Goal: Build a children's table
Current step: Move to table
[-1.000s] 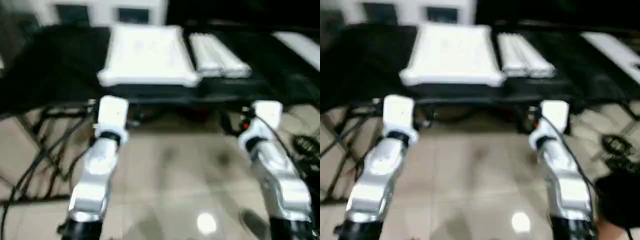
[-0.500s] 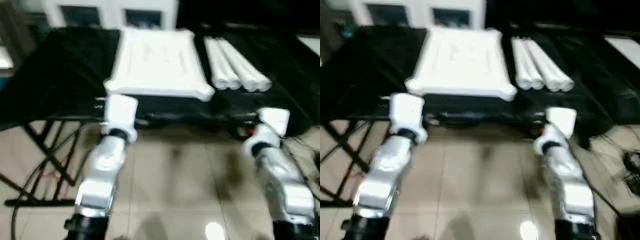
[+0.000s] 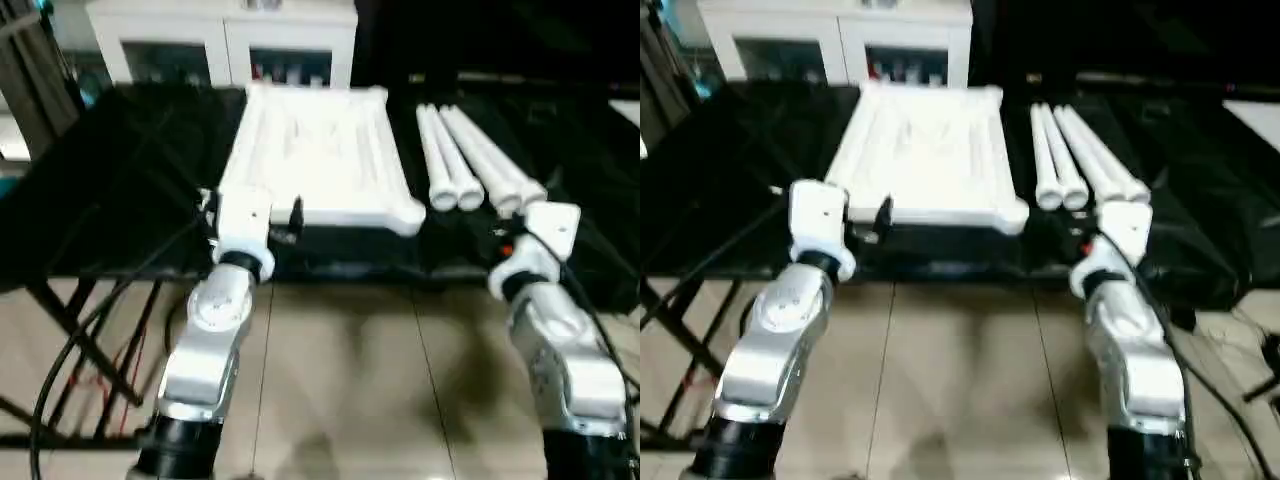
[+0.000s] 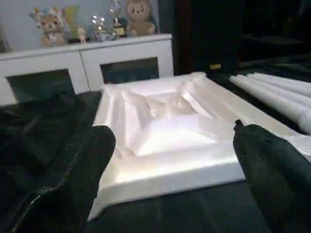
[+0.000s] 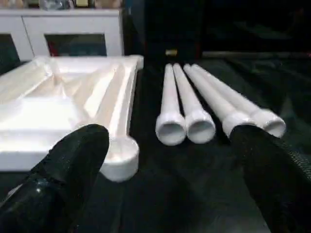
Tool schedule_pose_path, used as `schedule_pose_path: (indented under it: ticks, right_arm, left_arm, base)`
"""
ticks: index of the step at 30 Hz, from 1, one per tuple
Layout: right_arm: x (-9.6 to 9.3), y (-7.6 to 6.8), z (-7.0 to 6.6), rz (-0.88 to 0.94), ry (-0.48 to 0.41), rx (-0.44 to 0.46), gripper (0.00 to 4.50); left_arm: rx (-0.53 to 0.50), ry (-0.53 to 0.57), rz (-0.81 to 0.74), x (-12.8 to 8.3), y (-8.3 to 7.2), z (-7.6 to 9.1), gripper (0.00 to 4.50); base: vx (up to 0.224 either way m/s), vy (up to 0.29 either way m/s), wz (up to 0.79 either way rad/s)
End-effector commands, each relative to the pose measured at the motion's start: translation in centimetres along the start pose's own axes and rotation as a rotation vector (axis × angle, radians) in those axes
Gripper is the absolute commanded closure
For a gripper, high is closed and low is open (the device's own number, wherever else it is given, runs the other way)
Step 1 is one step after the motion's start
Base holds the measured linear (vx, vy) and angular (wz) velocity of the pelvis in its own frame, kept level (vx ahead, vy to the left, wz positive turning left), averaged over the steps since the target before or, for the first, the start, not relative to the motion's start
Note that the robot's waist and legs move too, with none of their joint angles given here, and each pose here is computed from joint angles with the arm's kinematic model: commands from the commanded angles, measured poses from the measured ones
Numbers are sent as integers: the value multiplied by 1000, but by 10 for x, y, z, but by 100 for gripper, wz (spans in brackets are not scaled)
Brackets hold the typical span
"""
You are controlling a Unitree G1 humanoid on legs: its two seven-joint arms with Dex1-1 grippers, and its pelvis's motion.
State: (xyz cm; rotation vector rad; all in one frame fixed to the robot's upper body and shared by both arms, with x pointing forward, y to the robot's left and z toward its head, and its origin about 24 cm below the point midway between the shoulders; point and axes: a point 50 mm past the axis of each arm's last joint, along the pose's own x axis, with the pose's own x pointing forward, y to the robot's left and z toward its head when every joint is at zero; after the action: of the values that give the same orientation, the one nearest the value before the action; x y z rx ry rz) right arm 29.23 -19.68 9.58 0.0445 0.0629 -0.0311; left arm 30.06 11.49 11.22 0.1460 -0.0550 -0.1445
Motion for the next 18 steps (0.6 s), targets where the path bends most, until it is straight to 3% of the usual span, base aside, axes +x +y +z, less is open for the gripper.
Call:
schedule_pose_path:
  ticks: [1, 7, 18]
  right_arm:
    - [3, 7, 3, 26, -10, -1, 0]
    - [5, 7, 4, 19, -13, -7, 0]
    - [2, 9, 1, 15, -4, -22, 0]
  left_arm:
    - [-4, 18, 28, 2, 8, -2, 3]
    - [-14, 18, 28, 4, 8, -1, 3]
    - [-13, 25, 1, 5, 4, -3, 3]
  base:
    - [101, 74, 0]
    - [137, 66, 3]
    - [151, -16, 2]
